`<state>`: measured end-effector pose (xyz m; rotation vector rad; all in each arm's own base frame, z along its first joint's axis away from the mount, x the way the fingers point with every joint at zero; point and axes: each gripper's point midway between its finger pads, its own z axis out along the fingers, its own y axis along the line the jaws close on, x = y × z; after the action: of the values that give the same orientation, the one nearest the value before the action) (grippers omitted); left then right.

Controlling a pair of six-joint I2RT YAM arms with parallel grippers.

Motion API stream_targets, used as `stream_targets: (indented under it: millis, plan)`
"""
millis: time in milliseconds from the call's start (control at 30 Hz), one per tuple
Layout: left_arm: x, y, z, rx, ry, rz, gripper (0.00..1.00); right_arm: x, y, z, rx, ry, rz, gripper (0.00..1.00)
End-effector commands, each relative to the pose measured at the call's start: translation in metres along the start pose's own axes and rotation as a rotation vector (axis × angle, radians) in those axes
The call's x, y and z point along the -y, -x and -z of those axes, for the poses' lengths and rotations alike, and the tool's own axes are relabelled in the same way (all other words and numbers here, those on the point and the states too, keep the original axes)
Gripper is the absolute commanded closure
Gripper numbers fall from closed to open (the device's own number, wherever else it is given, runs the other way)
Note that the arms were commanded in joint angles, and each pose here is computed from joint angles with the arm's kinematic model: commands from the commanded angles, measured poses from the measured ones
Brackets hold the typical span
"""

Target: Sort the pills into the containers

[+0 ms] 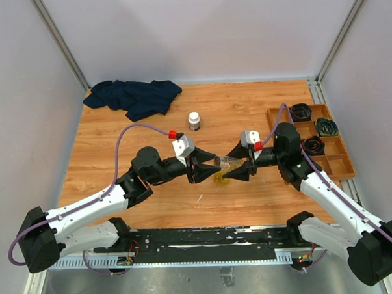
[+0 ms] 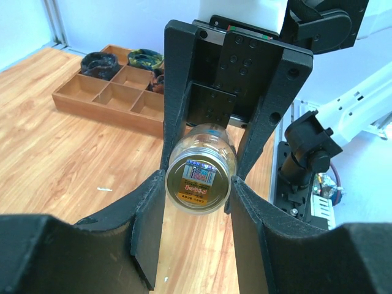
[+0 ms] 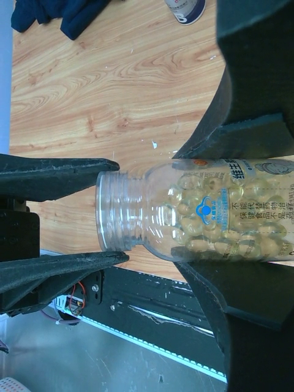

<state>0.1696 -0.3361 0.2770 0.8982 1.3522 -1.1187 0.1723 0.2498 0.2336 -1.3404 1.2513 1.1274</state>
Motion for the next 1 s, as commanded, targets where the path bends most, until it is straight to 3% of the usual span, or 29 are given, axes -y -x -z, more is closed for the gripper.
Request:
stream_targets:
  millis: [0,367,800,900,967]
  plan:
    - [0.011,-0.002,0.000,-0.006,-0.045,0.074,0.65,0.007,0.026,0.003,0.048,-0.021,0.105,0.99]
    - [0.008,-0.019,-0.002,-0.030,-0.032,0.114,0.56,0.008,0.025,0.003,0.048,-0.019,0.099,0.99]
    - [0.006,0.008,0.016,0.070,0.024,0.094,0.21,0.009,0.024,0.003,0.046,-0.022,0.096,1.00]
    - [0.006,0.015,0.024,0.101,0.045,0.104,0.05,0.008,0.025,0.003,0.047,-0.022,0.099,0.99]
    - [0.003,0.021,0.031,0.130,0.086,0.144,0.01,0.008,0.025,0.003,0.047,-0.022,0.100,0.99]
